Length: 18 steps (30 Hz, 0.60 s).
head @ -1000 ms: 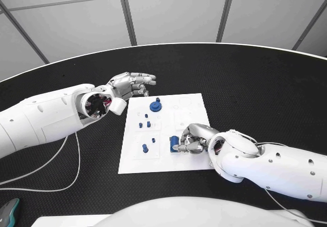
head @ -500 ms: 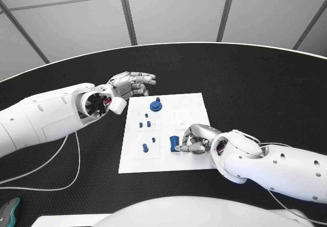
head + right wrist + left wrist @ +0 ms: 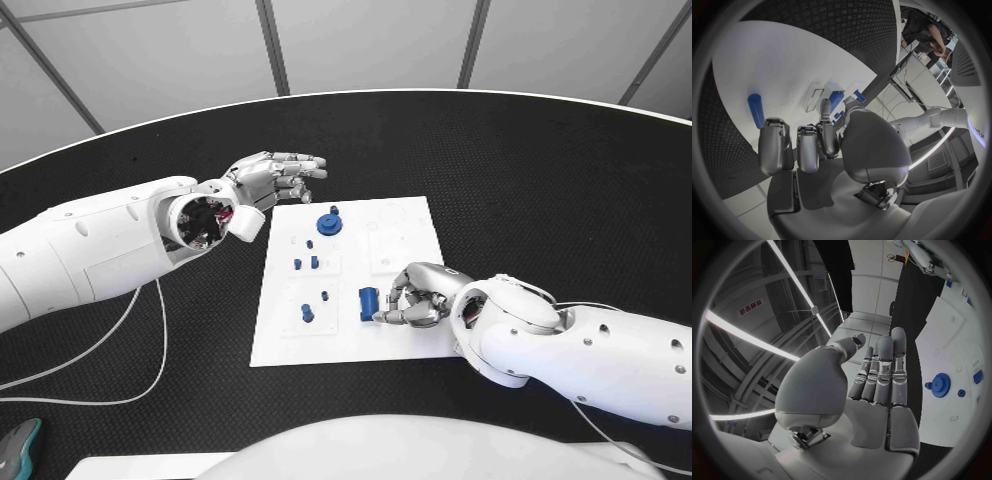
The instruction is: Assemble the parts on the task board
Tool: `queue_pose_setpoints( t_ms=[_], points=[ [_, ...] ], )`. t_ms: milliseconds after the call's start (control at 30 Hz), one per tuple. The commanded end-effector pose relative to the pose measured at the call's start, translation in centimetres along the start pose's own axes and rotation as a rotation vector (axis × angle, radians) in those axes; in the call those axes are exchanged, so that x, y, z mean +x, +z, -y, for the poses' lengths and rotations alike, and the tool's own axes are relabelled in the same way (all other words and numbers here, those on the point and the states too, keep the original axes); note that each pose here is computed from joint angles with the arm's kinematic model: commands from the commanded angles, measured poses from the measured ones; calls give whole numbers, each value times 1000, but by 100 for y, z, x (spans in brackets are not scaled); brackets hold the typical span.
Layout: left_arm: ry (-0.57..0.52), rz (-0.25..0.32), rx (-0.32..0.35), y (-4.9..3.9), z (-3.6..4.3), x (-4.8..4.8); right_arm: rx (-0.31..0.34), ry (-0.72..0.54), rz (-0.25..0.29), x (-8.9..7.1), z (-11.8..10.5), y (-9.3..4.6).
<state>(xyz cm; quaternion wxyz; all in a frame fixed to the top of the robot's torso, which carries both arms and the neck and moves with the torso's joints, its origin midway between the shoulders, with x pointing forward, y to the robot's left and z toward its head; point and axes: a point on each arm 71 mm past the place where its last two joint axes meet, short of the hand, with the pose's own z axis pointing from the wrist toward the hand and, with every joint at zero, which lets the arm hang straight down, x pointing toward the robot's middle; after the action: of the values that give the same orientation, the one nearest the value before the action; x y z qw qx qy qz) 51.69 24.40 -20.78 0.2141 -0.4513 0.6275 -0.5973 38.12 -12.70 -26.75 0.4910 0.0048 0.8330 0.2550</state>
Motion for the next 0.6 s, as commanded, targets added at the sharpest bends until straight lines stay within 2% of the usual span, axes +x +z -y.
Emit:
queue_pose_setpoints(
  t_ms=[33,233,367,600],
  points=[
    [0,0,0,-2,0,0,0,18,35,-51,70,-75],
    [0,2,1,-5,1,-7,10,51,111,-178,263,-280],
    [0,2,2,-2,1,-10,44,58,157,-271,468,-411],
    [0,-2,2,3,0,-4,113,37,196,-350,743,-461]
  ],
)
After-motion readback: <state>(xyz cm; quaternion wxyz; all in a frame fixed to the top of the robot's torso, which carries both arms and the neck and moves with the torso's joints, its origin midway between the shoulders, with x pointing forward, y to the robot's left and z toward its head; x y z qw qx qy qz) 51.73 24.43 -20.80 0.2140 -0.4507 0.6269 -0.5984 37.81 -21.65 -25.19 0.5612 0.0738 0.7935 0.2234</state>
